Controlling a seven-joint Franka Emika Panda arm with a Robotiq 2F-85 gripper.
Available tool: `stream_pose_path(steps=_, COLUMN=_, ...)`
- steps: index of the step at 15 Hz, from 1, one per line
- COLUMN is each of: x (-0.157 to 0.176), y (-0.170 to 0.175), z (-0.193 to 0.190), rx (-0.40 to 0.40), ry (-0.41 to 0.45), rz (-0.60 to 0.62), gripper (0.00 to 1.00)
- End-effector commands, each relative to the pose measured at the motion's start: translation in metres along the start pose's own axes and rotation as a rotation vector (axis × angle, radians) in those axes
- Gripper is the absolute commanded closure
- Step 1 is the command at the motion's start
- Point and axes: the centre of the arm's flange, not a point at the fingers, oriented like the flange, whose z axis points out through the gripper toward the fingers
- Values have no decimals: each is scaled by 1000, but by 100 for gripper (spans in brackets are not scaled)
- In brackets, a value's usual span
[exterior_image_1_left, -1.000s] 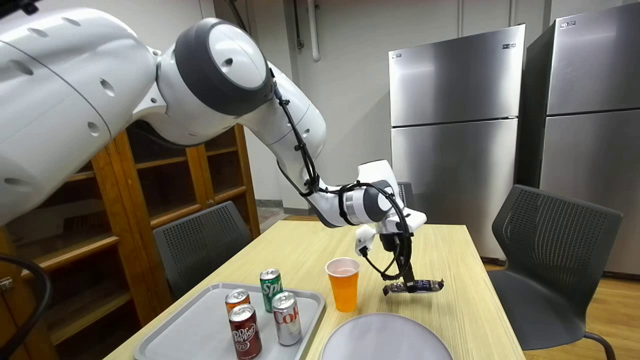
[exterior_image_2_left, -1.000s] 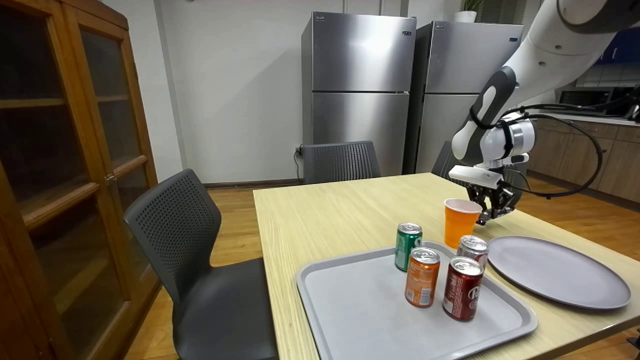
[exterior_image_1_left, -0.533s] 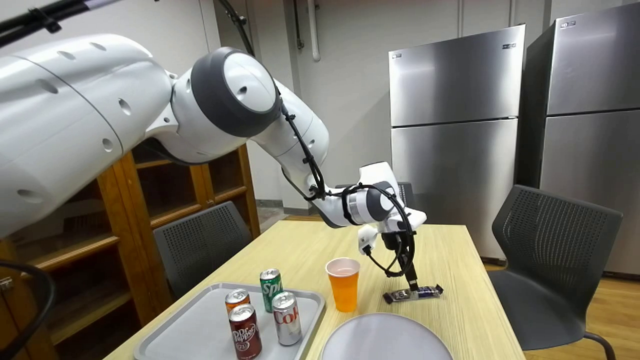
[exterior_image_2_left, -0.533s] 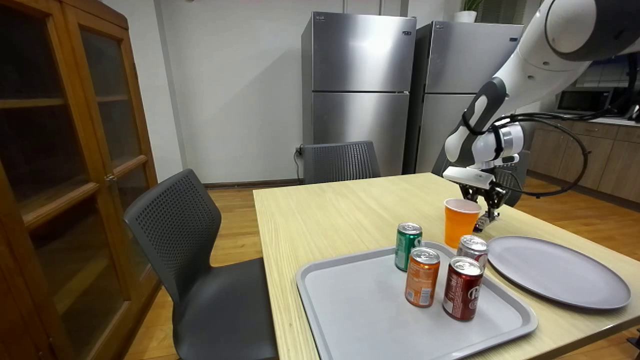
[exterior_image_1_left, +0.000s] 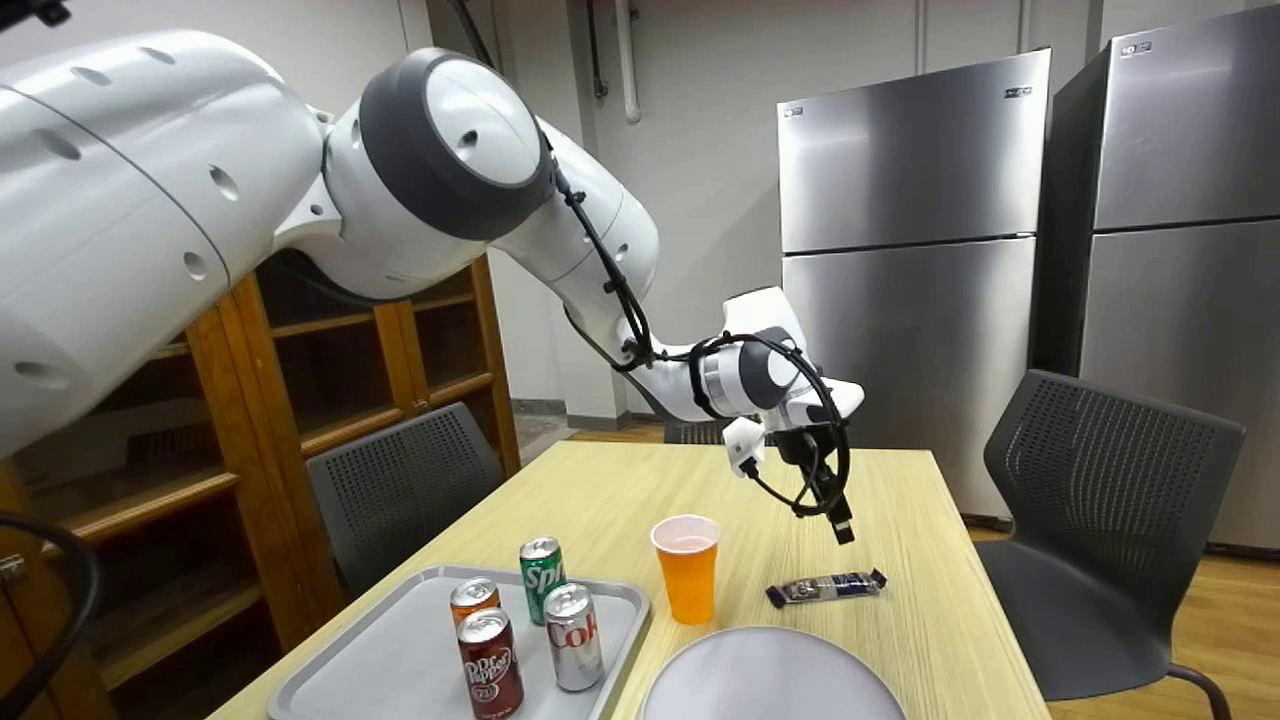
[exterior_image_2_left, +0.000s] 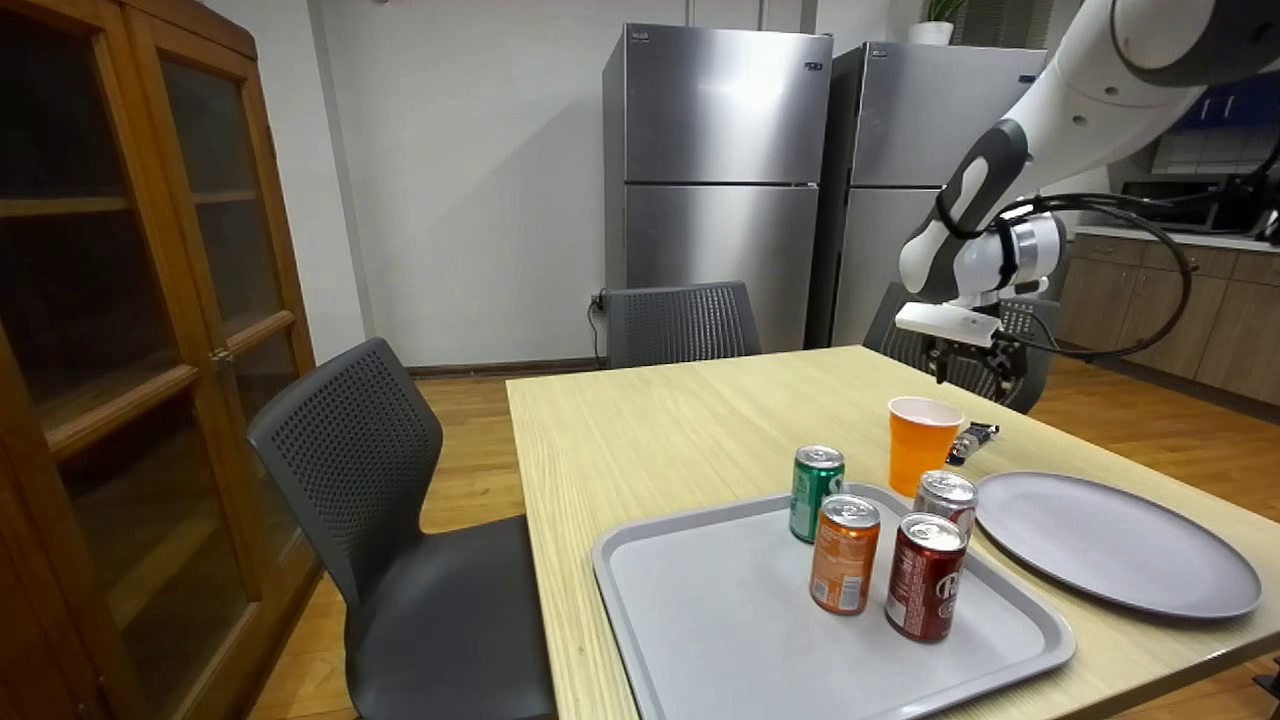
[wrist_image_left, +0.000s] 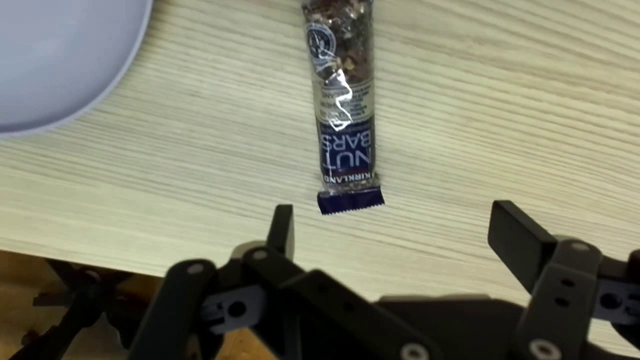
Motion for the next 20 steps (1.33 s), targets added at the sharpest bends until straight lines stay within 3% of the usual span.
stream_pose_path(steps=1, x=-1, y=24, z=-47, rx=59, ry=22, rz=-88, gripper=0)
stream_pose_path(steps=8, x=-13, y=51, z=-104, rx=177, ry=36, rz=-299, gripper=0)
stream_pose_path(steps=13, x=-46, y=71, z=-133, rx=227, ry=28, rz=-470, gripper=0)
stream_pose_path(steps=20, x=-102, y=95, z=-161, rx=259, ry=-8, rz=-616, gripper=0)
